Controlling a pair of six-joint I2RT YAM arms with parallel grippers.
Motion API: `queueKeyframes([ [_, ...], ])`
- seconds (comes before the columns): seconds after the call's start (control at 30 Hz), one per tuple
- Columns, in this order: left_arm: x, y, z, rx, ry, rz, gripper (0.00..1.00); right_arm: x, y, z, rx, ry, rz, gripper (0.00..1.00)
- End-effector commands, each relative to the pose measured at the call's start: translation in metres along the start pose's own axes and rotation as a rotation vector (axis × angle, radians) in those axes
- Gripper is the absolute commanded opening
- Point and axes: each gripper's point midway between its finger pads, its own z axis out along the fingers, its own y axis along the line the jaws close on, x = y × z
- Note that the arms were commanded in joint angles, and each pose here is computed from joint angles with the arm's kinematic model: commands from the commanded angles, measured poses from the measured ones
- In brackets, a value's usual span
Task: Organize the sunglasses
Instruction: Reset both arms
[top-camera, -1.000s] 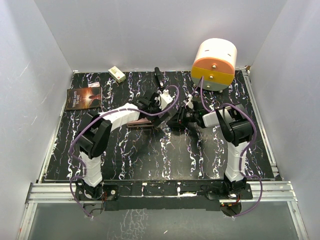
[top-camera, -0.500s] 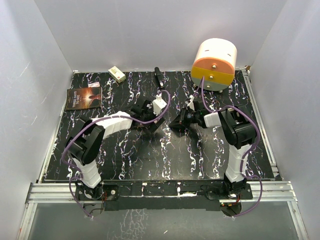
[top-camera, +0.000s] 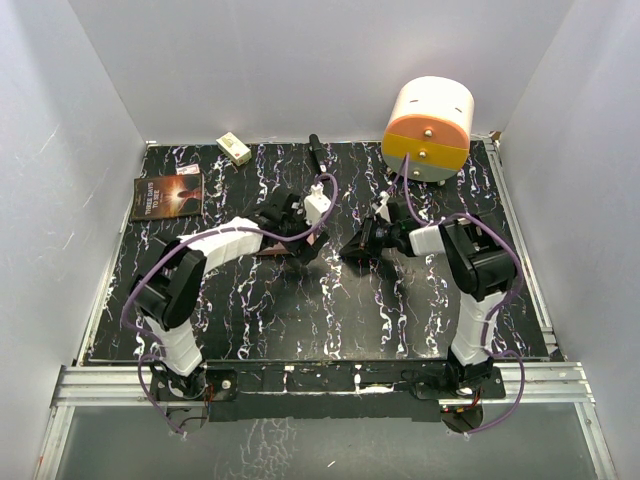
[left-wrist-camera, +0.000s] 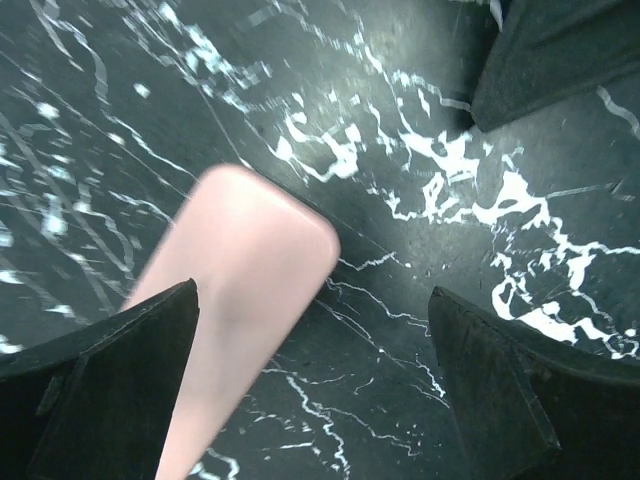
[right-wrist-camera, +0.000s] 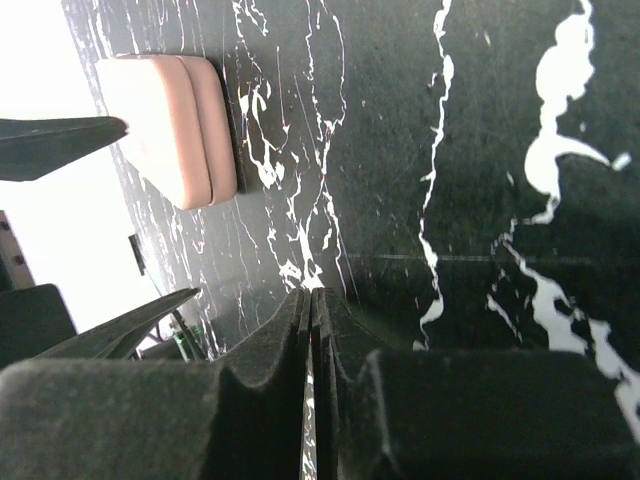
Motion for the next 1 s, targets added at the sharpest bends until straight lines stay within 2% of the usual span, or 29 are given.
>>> queueKeyframes([
  [0.0,-0.088,0.025,-0.082,-0.127,-0.139,0.063,0.97,-0.036,0.031,-0.029,0.082,-0.128,-0.183,0.15],
  [0.07,-0.121,0.049,-0.116,-0.256,-0.179,0.085,0.97,-0.051,0.040,-0.049,0.166,-0.196,-0.232,0.44],
  [0.1,-0.132,0.059,-0.133,-0.309,-0.197,0.086,0.97,-0.059,0.046,-0.060,0.199,-0.234,-0.257,0.52],
  [0.2,-0.151,0.087,-0.191,-0.451,-0.277,0.031,0.97,-0.076,0.071,-0.097,0.274,-0.322,-0.327,0.68],
  [0.3,-0.145,0.106,-0.240,-0.536,-0.335,-0.059,0.97,-0.091,0.106,-0.140,0.306,-0.440,-0.401,0.83],
  [0.37,-0.127,0.116,-0.256,-0.570,-0.335,-0.122,0.97,-0.096,0.128,-0.168,0.315,-0.522,-0.438,0.89],
  [0.47,-0.093,0.120,-0.258,-0.599,-0.307,-0.171,0.97,-0.093,0.154,-0.193,0.274,-0.587,-0.473,0.96],
  [0.63,-0.044,0.136,-0.253,-0.645,-0.234,-0.308,0.97,-0.079,0.155,-0.180,0.214,-0.507,-0.450,0.97],
  [0.73,-0.030,0.148,-0.275,-0.694,-0.246,-0.356,0.97,-0.075,0.153,-0.187,0.231,-0.516,-0.445,0.97],
  [0.83,-0.024,0.153,-0.300,-0.771,-0.275,-0.347,0.97,-0.074,0.168,-0.210,0.219,-0.592,-0.498,0.98],
  [0.97,-0.018,0.154,-0.315,-0.814,-0.297,-0.373,0.97,-0.081,0.174,-0.234,0.292,-0.655,-0.505,0.98],
])
